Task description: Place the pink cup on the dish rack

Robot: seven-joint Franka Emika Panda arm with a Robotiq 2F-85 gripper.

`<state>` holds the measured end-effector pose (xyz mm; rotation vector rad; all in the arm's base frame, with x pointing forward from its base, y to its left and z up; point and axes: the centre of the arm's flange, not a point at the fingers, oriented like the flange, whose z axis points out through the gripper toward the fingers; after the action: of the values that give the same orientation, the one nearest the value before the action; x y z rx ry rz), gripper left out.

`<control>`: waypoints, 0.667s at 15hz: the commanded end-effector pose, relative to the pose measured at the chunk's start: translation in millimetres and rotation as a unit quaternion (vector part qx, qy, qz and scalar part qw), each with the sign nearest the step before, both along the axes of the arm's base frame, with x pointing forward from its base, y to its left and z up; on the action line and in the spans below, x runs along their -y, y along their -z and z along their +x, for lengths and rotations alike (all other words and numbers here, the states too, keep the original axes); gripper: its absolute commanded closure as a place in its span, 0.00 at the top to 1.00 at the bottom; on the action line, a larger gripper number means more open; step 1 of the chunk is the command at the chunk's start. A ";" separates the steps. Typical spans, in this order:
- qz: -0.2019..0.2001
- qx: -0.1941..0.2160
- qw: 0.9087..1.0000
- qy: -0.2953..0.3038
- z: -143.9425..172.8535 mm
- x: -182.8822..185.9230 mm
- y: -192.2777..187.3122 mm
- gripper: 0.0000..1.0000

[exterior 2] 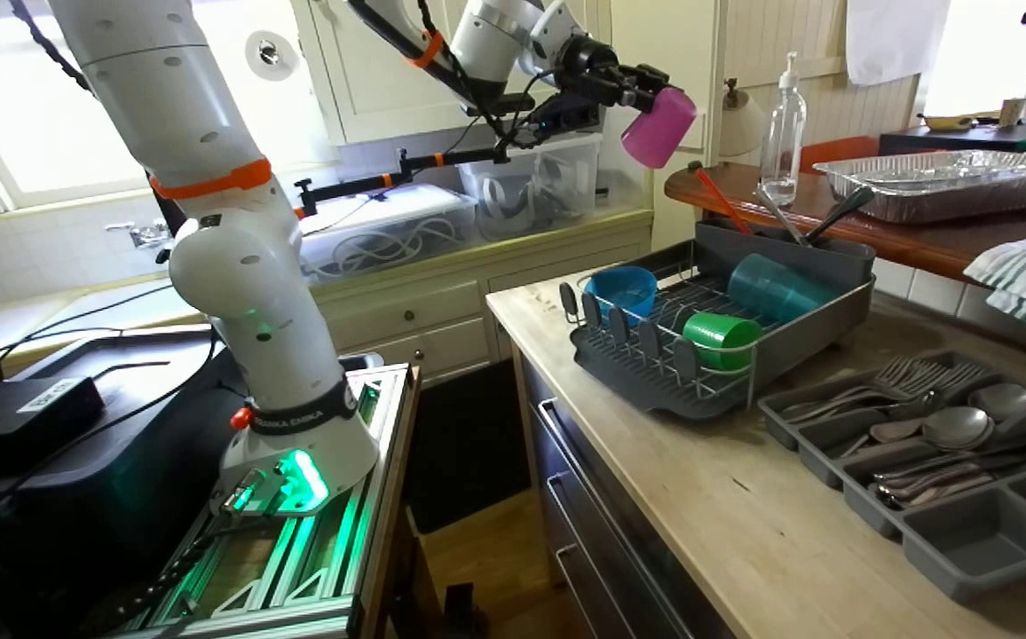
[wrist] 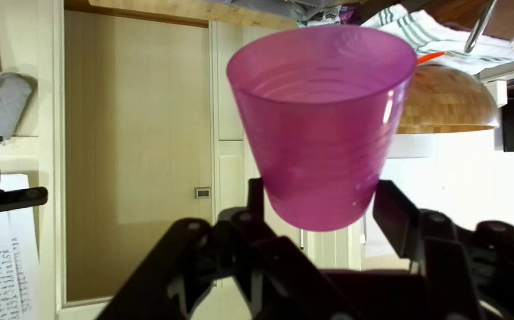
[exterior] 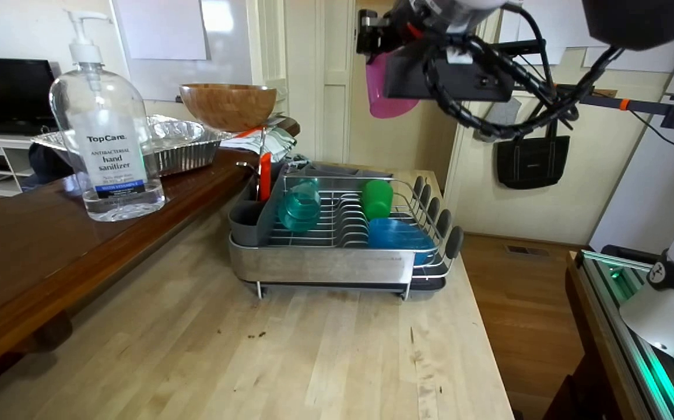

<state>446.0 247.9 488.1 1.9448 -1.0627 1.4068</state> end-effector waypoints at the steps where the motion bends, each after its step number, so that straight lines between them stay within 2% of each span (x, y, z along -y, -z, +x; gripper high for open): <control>1: -0.006 0.013 1.000 -0.013 14.6 -15.0 26.7 0.38; 5: -0.013 0.006 0.998 -0.062 46.9 -27.9 34.1 0.38; 7: -0.005 -0.019 0.994 -0.104 54.8 -38.5 36.4 0.38; 8: -0.010 -0.009 0.998 -0.069 39.0 -26.6 34.6 0.63; 10: -0.004 -0.018 0.996 -0.088 46.4 -33.6 37.0 0.63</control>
<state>492.4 281.6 451.1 2.0928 -0.8847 1.4588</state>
